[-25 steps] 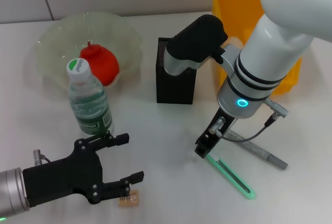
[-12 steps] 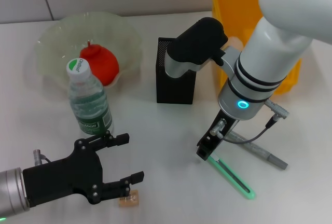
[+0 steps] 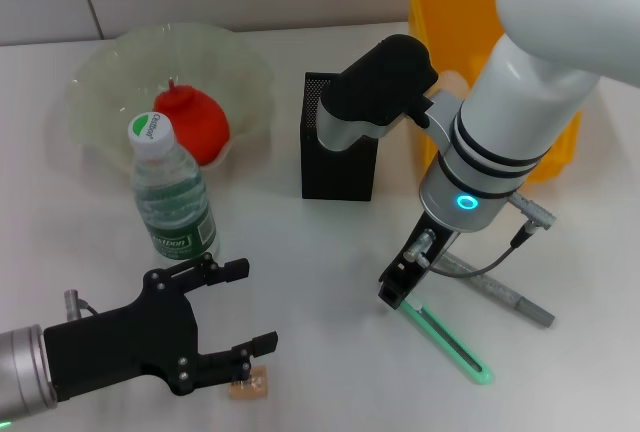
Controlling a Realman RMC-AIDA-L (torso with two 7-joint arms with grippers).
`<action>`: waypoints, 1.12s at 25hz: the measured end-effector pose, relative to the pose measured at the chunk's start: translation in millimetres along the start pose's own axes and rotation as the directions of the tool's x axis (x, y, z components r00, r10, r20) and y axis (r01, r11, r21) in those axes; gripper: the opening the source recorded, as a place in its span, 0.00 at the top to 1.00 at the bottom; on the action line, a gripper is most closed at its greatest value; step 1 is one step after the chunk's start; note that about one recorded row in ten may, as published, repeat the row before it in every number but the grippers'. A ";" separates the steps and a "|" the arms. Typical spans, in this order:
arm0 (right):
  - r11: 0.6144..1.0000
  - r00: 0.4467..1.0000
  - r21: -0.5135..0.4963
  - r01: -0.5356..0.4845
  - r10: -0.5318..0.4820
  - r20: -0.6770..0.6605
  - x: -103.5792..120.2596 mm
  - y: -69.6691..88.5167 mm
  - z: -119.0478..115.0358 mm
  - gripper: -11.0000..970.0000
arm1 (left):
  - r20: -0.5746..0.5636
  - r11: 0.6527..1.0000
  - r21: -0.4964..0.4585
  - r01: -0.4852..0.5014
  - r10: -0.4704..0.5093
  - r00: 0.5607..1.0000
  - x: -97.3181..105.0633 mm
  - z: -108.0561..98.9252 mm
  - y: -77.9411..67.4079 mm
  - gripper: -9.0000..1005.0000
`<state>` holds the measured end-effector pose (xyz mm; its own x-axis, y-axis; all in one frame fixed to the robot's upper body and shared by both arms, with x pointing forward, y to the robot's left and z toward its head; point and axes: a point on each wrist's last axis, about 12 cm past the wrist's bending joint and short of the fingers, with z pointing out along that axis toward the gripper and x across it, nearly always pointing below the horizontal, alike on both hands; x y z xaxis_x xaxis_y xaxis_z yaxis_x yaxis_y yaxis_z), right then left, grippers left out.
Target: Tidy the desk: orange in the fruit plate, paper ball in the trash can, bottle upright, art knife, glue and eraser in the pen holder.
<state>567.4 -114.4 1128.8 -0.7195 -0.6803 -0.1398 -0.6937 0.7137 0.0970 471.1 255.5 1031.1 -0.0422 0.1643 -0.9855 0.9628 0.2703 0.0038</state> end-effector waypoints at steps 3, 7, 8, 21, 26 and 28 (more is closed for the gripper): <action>1.000 1.000 -0.002 0.000 0.000 0.000 0.1 0.1 0.2 0.64 | 0.000 1.000 0.000 0.001 -0.001 1.000 0.2 0.0 -0.2 0.19; 1.000 1.000 -0.003 0.000 0.000 -0.001 0.1 0.3 0.3 0.64 | 0.000 1.000 0.000 0.001 -0.001 1.000 0.1 -0.1 -0.2 0.19; 1.000 1.000 -0.003 0.000 0.000 -0.001 0.1 0.3 0.3 0.64 | 0.000 1.000 0.000 0.001 -0.001 1.000 0.1 -0.1 -0.1 0.19; 1.000 1.000 0.000 0.005 -0.005 -0.030 1.0 0.5 4.7 0.69 | 0.003 1.000 0.002 0.001 -0.001 1.000 -0.2 -0.3 -0.7 0.19; 0.999 0.999 0.010 0.031 -0.030 -0.039 0.2 4.0 5.6 0.71 | 0.004 1.000 0.002 0.003 -0.003 1.000 0.2 -0.6 -1.3 0.19; 0.999 0.998 0.013 0.037 -0.037 -0.041 -0.2 4.8 5.8 0.74 | 0.004 1.000 0.002 0.004 -0.004 1.000 0.3 -0.7 -1.5 0.19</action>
<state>564.4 -109.9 1123.6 -0.6944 -0.7122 -0.1028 -0.7195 0.6900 0.0791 469.5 255.8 1030.9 -0.0447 0.1595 -0.9862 0.9632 0.2687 -0.0002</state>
